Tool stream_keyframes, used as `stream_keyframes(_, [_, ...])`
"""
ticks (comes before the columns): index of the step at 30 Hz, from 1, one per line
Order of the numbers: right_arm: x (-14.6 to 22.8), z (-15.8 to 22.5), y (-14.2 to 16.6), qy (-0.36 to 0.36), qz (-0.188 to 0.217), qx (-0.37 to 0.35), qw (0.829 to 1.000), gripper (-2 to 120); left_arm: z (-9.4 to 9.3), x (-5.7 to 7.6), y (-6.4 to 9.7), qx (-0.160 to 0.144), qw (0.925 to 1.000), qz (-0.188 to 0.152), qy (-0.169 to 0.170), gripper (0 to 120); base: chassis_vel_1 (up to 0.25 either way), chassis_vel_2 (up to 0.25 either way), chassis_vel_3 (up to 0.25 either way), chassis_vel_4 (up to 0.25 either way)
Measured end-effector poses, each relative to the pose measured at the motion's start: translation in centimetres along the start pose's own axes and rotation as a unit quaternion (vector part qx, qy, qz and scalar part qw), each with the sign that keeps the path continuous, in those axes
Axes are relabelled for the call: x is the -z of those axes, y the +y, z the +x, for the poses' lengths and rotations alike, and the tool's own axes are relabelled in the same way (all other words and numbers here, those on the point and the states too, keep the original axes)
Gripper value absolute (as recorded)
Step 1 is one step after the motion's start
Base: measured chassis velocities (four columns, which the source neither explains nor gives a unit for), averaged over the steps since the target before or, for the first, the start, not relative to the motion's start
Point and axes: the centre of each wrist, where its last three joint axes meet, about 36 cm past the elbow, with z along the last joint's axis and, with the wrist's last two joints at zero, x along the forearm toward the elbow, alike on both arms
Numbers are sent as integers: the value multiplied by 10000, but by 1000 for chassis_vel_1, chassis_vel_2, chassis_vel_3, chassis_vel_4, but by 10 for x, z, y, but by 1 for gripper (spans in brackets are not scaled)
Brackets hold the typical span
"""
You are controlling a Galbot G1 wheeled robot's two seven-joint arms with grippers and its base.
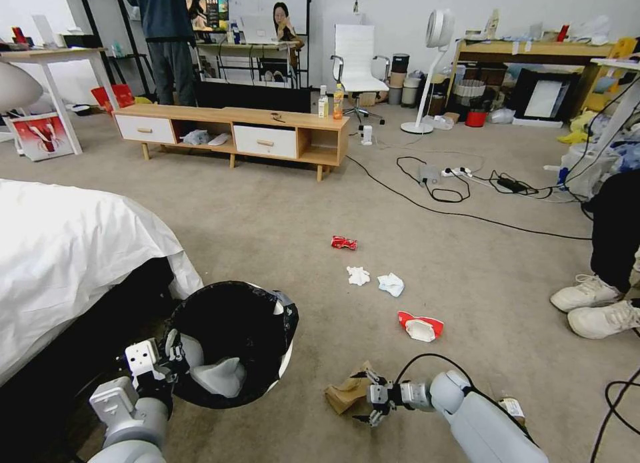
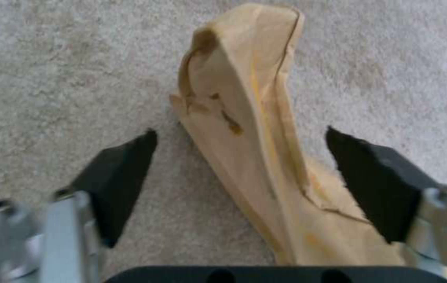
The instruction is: Pick up the trash bin and place the garbage on the floor into it.
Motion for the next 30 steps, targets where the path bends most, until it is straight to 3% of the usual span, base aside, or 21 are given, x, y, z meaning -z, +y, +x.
stream_keyframes(10, [-11, 12, 3, 81, -114, -76, 9999, 44, 0, 0, 0, 3, 10000, 1, -11, 7, 0, 0, 0, 0])
stream_keyframes(14, [-12, 15, 2, 74, -121, -115, 9998, 33, 0, 0, 0, -7, 10000, 4, -13, 7, 0, 0, 0, 0])
stream_keyframes(16, [-12, 18, 0, 55, -119, -144, 9998, 19, 0, 0, -1, -15, 10000, 4, -11, 7, 0, 0, 0, 0])
stream_keyframes(19, [-12, 18, 0, 45, -117, -146, 9998, 16, 0, 0, -1, -15, 10000, 4, -10, 7, 0, 0, 0, 0])
stream_keyframes(21, [-10, 18, -1, 5, -109, -147, 9998, 5, -1, 0, -1, -13, 10000, 4, -9, 7, 0, 0, 0, 0])
stream_keyframes(23, [-9, 17, -2, -22, -98, -142, 9998, 0, -1, 0, 0, -6, 10000, 2, -12, 7, 0, 0, 0, 0])
stream_keyframes(30, [-3, 13, -5, -121, -82, -166, 9998, 0, -1, 0, 1, 4, 10000, 0, -19, 7, 0, 0, 0, 0])
